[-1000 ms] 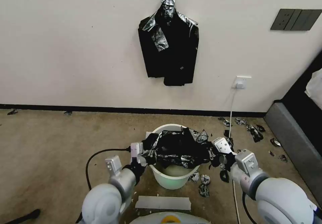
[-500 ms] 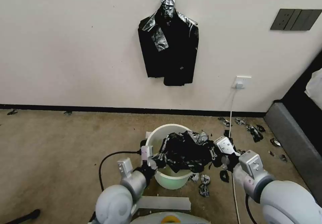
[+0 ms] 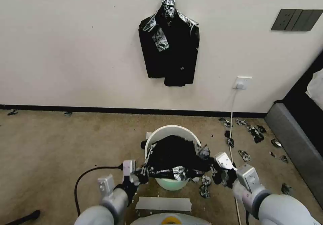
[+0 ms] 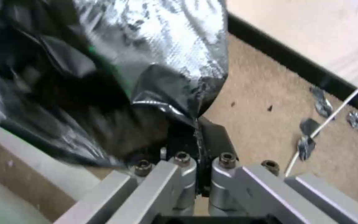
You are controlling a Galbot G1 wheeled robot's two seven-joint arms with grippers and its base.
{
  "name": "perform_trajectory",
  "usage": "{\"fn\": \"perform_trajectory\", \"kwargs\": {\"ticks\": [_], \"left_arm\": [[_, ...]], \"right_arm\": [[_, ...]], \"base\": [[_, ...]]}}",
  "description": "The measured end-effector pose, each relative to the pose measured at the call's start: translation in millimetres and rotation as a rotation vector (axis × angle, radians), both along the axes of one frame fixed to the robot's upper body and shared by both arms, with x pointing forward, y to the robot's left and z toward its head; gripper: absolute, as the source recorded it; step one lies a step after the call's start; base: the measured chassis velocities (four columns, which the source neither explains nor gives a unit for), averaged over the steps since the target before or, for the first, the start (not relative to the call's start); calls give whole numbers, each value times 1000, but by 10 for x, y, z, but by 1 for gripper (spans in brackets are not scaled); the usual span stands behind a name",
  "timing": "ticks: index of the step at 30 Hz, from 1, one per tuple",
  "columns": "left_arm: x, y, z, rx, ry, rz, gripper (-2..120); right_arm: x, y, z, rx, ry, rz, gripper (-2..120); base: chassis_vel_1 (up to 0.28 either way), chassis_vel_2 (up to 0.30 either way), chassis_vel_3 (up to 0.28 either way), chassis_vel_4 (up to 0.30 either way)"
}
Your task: Place a trash bag onto the trash bin.
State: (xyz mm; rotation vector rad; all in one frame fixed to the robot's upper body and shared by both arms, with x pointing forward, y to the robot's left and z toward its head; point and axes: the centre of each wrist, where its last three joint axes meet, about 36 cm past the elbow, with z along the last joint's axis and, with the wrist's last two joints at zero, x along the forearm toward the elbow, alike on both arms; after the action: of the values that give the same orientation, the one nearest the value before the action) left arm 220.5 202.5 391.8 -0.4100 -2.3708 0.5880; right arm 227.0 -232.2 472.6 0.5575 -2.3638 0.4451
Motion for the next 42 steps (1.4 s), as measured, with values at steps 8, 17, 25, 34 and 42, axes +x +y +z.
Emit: {"fn": "perform_trajectory", "kwargs": {"ticks": [8, 17, 25, 34, 42], "left_arm": [[-4, 29, -7, 25, -4, 2, 0], [93, 64, 131, 20, -75, 19, 0], [-35, 110, 305, 28, -62, 13, 0], [-155, 208, 384, 93, 41, -19, 0], [-121, 198, 35, 130, 100, -12, 0]], "right_arm": [[-15, -6, -119, -17, -16, 8, 0], [85, -28, 19, 29, -47, -6, 0], [-13, 27, 55, 65, -19, -14, 0], [-166, 41, -68, 70, 59, -35, 0], [-173, 18, -335, 44, 84, -46, 0]], "base": [[0, 0, 0, 0], [0, 0, 0, 0], [0, 0, 0, 0], [0, 0, 0, 0], [0, 0, 0, 0]]}}
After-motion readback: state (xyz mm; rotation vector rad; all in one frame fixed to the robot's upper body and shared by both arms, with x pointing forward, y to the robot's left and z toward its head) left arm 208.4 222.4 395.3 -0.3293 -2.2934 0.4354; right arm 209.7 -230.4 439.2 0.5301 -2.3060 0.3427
